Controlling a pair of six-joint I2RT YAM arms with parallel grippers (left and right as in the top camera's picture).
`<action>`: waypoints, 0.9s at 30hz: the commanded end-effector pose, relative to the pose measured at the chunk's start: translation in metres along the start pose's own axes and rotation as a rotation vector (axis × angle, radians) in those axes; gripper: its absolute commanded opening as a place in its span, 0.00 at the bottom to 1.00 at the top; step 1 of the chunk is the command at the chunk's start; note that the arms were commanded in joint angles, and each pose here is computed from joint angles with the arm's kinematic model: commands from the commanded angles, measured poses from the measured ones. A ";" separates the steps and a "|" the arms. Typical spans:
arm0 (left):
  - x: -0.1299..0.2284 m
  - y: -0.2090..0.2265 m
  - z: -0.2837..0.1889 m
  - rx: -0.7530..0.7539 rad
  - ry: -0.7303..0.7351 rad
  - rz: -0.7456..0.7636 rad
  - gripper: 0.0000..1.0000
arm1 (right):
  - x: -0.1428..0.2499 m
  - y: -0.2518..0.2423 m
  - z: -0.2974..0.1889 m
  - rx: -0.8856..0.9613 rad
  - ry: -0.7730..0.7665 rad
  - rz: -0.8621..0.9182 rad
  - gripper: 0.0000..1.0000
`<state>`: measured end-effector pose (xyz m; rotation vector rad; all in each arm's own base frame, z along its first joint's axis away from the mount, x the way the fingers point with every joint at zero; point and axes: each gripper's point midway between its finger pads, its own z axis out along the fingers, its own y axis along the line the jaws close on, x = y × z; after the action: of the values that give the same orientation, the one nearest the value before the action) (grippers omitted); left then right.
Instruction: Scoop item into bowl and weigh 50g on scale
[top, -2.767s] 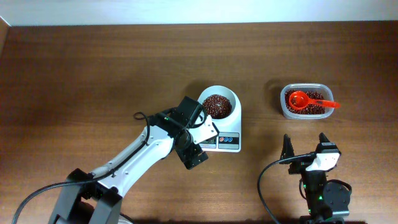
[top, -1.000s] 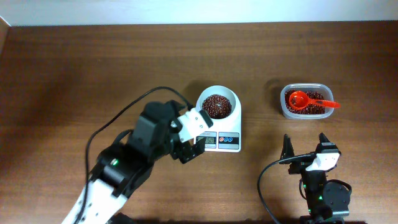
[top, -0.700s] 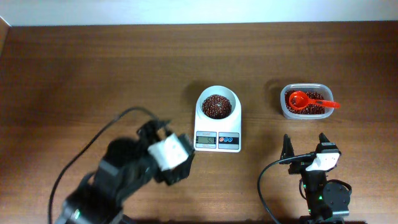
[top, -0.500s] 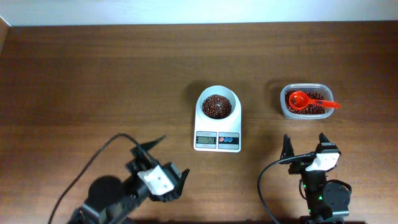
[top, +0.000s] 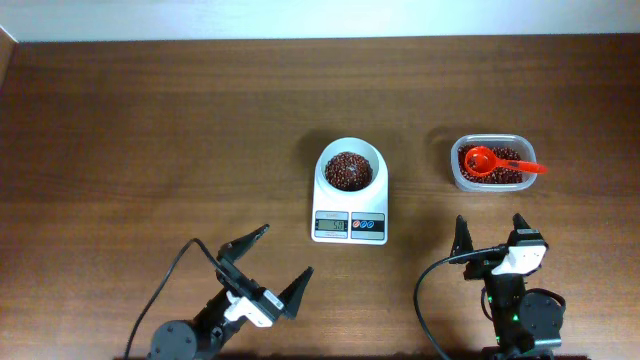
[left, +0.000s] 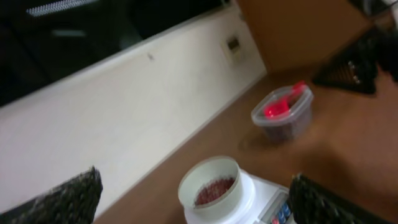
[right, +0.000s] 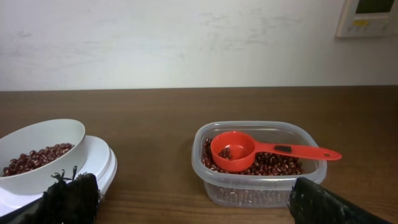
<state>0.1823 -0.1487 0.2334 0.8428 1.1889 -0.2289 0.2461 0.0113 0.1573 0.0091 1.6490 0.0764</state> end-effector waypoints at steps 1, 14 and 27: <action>0.024 0.002 0.003 -0.047 -0.003 -0.110 0.99 | 0.002 -0.003 0.000 0.014 0.003 0.002 0.99; 0.109 0.060 -0.029 -0.381 0.298 -0.345 0.99 | 0.002 -0.003 0.000 0.014 0.003 0.002 0.99; 0.113 0.069 -0.035 -0.428 0.312 -0.342 0.99 | 0.002 -0.003 0.000 0.014 0.003 0.002 0.99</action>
<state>0.2403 -0.0497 0.1625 0.3177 1.5968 -0.1109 0.2461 0.0113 0.1573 0.0087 1.6490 0.0761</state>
